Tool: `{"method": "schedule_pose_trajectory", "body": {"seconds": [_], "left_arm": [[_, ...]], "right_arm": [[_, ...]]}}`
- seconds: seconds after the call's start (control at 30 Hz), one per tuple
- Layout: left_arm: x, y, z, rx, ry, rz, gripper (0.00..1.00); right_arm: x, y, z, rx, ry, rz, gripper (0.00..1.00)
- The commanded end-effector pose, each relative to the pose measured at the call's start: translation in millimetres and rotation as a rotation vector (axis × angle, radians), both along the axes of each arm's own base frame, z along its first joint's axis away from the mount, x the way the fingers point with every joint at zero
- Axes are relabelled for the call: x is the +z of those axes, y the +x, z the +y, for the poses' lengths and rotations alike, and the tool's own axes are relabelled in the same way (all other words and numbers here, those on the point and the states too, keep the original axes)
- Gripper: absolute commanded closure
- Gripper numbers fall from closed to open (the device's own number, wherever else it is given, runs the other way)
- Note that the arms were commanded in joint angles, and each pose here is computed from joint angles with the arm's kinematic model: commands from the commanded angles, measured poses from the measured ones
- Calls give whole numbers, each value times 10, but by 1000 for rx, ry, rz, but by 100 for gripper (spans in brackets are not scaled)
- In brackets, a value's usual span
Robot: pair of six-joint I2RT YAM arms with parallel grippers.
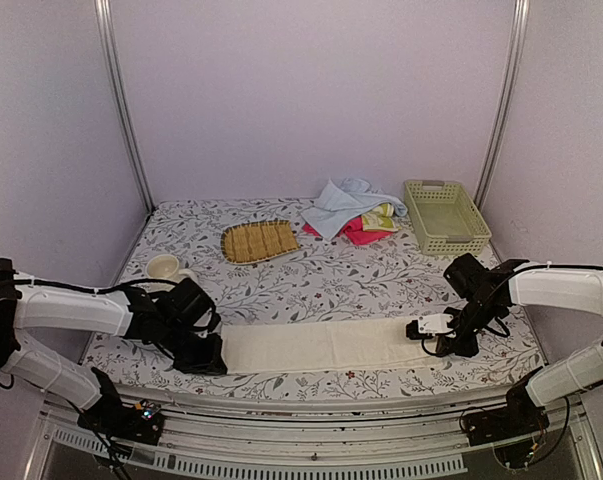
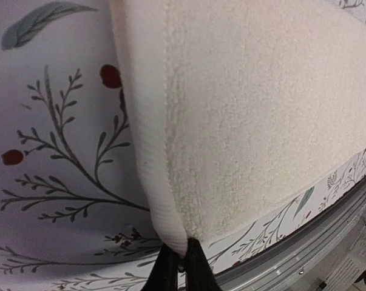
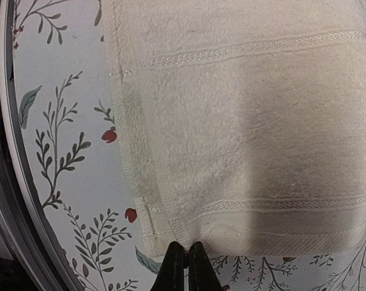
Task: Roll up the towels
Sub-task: Adjust the towel at the center of the board.
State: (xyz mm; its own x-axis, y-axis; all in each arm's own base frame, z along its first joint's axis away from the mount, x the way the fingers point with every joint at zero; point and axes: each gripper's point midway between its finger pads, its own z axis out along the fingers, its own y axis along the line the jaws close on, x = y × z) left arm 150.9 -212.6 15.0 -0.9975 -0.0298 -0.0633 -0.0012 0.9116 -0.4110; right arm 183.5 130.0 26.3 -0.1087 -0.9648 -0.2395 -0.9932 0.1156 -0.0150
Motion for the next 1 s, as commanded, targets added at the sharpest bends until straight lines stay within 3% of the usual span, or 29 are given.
{"method": "schedule_pose_trajectory", "body": {"seconds": [0.0, 0.27, 0.53, 0.7, 0.83, 0.9, 0.97], "left_arm": [[131, 98, -21, -2, 2, -36, 100], [398, 225, 158, 43, 19, -109, 100], [297, 161, 210, 39, 17, -85, 100], [210, 147, 215, 24, 27, -66, 100], [150, 117, 227, 9, 39, -46, 100], [159, 119, 226, 5, 40, -47, 89], [213, 147, 230, 5, 46, -59, 85]], "right_arm": [[-20, -45, 1, -7, 2, 15, 97], [188, -26, 20, -4, 12, 5, 97], [356, -142, 34, 15, 33, 31, 96], [218, -351, 20, 52, 6, 96, 94], [64, -463, -44, 62, -31, 154, 83], [16, -474, -76, 63, -47, 156, 71], [79, -433, -34, 67, -28, 140, 67]]}}
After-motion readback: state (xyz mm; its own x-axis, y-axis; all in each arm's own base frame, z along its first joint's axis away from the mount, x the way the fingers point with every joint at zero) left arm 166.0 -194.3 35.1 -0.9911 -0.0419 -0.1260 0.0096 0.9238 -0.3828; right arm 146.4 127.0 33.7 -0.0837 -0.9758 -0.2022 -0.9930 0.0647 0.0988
